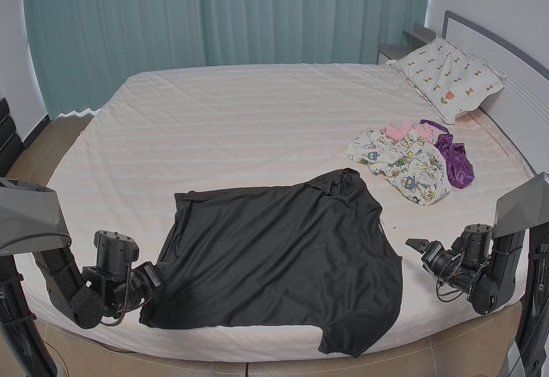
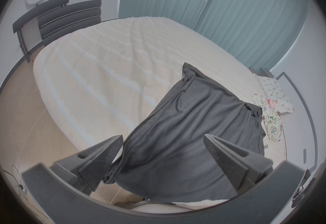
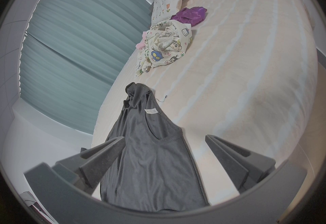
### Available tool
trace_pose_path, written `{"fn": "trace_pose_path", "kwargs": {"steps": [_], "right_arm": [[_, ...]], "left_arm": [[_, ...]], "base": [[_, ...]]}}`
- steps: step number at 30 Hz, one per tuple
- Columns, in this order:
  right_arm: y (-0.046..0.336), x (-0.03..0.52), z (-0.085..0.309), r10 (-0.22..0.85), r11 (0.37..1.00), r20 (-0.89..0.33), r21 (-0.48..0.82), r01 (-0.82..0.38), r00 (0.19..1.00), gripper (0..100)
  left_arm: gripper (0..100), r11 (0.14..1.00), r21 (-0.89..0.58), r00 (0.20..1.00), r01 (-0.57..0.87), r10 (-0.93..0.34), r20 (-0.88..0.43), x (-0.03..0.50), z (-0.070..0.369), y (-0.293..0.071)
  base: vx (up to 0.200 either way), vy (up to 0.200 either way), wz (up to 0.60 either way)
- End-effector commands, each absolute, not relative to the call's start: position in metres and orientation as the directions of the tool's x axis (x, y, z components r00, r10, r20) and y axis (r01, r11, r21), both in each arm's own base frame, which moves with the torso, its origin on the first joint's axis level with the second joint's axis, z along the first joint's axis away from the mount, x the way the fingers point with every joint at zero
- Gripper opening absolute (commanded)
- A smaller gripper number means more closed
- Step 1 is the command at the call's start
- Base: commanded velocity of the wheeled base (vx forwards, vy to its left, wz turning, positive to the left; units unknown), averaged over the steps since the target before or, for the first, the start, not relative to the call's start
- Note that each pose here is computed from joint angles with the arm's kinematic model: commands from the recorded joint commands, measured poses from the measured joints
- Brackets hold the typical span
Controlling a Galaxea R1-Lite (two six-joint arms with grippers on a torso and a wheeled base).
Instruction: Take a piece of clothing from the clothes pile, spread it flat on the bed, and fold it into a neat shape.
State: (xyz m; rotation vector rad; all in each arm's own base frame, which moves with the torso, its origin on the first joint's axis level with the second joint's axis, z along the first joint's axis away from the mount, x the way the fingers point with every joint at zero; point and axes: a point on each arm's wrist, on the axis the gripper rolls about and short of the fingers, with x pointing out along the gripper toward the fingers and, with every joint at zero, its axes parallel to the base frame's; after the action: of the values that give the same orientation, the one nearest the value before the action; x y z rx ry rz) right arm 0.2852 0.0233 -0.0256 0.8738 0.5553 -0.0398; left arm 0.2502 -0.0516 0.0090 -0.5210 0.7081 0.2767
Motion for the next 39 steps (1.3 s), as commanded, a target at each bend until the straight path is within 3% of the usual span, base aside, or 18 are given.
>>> {"fn": "trace_pose_path", "kwargs": {"steps": [1,8,20,32,39], "right_arm": [[0.024,0.286,-0.023,0.191,0.650,-0.464,0.720,0.242,0.865,100],[0.024,0.286,-0.022,0.191,0.650,-0.462,0.721,0.241,0.866,100],[0.026,0.285,-0.022,0.198,0.652,-0.462,0.721,0.236,0.864,100],[0.026,0.285,-0.022,0.198,0.650,-0.460,0.722,0.235,0.866,100],[0.028,0.285,-0.022,0.203,0.652,-0.460,0.722,0.231,0.865,100]], "left_arm": [[100,0.835,-0.379,0.751,-0.400,0.061,-0.658,0.252,0.016,-0.052],[100,0.822,-0.396,0.753,-0.410,0.059,-0.656,0.253,0.016,-0.052],[100,0.806,-0.412,0.752,-0.426,0.063,-0.656,0.261,0.012,-0.051],[100,0.801,-0.402,0.736,-0.443,0.068,-0.674,0.265,0.003,-0.051],[100,0.768,-0.450,0.752,-0.456,0.062,-0.657,0.284,-0.002,-0.055]], "base": [[0.200,0.000,0.00],[0.200,0.000,0.00],[0.000,0.000,0.00],[0.200,0.000,0.00],[0.000,0.000,0.00]]}}
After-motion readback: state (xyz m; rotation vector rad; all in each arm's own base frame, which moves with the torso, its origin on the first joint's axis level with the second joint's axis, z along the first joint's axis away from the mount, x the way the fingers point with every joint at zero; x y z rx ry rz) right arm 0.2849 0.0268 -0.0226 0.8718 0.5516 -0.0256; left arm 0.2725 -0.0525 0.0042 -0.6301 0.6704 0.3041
